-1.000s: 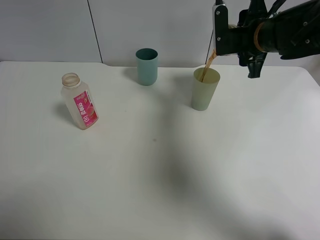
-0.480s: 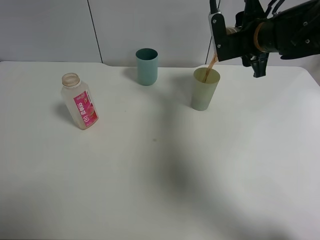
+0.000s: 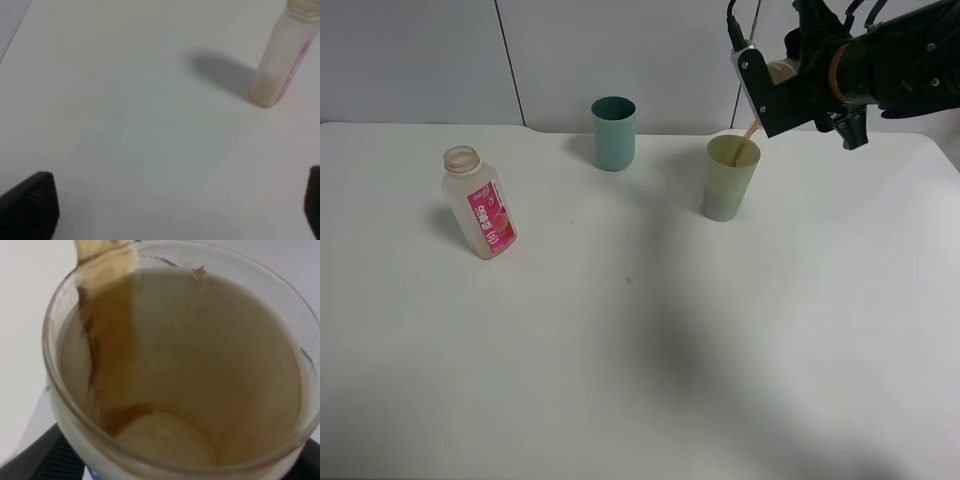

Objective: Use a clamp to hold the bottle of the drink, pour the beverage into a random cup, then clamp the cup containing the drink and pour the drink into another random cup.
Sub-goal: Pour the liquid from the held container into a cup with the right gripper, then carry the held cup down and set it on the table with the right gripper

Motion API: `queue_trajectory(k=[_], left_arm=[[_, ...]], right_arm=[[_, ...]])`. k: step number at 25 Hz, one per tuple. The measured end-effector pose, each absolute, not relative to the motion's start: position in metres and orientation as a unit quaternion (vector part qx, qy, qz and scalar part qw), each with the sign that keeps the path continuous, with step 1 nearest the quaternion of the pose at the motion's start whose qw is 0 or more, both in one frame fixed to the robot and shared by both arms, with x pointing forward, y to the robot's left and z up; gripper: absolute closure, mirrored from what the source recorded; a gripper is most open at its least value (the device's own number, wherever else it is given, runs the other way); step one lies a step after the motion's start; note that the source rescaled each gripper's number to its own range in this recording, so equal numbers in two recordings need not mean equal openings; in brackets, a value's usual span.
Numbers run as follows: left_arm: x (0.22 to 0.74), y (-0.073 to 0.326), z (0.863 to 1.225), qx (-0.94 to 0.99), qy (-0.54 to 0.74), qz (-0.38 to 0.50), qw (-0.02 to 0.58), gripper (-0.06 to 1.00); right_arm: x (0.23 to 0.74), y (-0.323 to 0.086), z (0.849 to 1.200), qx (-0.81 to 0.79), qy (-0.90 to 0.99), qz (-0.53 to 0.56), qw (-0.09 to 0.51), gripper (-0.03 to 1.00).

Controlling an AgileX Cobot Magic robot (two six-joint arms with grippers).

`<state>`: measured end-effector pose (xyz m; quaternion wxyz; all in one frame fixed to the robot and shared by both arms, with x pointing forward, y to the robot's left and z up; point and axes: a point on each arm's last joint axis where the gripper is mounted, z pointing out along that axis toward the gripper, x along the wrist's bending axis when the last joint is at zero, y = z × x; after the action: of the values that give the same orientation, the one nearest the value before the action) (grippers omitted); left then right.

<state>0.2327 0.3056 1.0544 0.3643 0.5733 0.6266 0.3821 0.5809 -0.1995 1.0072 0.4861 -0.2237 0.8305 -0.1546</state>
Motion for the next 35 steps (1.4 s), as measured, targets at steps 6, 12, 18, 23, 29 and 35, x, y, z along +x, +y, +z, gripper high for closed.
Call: queue_trajectory(k=[6, 12, 18, 23, 29, 35], left_arm=[[0.2327, 0.3056, 1.0544, 0.573, 0.627, 0.382, 0.364, -0.06], [0.2327, 0.3056, 1.0544, 0.573, 0.627, 0.382, 0.364, -0.06], [0.2327, 0.3056, 1.0544, 0.573, 0.627, 0.382, 0.364, -0.06], [0.2327, 0.3056, 1.0544, 0.573, 0.627, 0.382, 0.364, -0.06], [0.2327, 0.3056, 1.0544, 0.573, 0.627, 0.382, 0.364, -0.06], [0.2327, 0.3056, 1.0544, 0.573, 0.627, 0.382, 0.364, -0.06]], right_arm=[[0.5809, -0.1997, 1.0073, -0.268, 0.817, -0.182, 0.477, 0.96], [0.5809, -0.1997, 1.0073, -0.28, 0.813, -0.189, 0.474, 0.96], [0.5809, -0.1997, 1.0073, -0.283, 0.812, -0.19, 0.474, 0.96], [0.5809, -0.1993, 1.0071, -0.201, 0.837, -0.14, 0.49, 0.96], [0.5806, -0.198, 1.0067, 0.028, 0.862, 0.003, 0.507, 0.96], [0.5792, -0.1985, 1.0062, 0.292, 0.816, 0.153, 0.474, 0.96]])
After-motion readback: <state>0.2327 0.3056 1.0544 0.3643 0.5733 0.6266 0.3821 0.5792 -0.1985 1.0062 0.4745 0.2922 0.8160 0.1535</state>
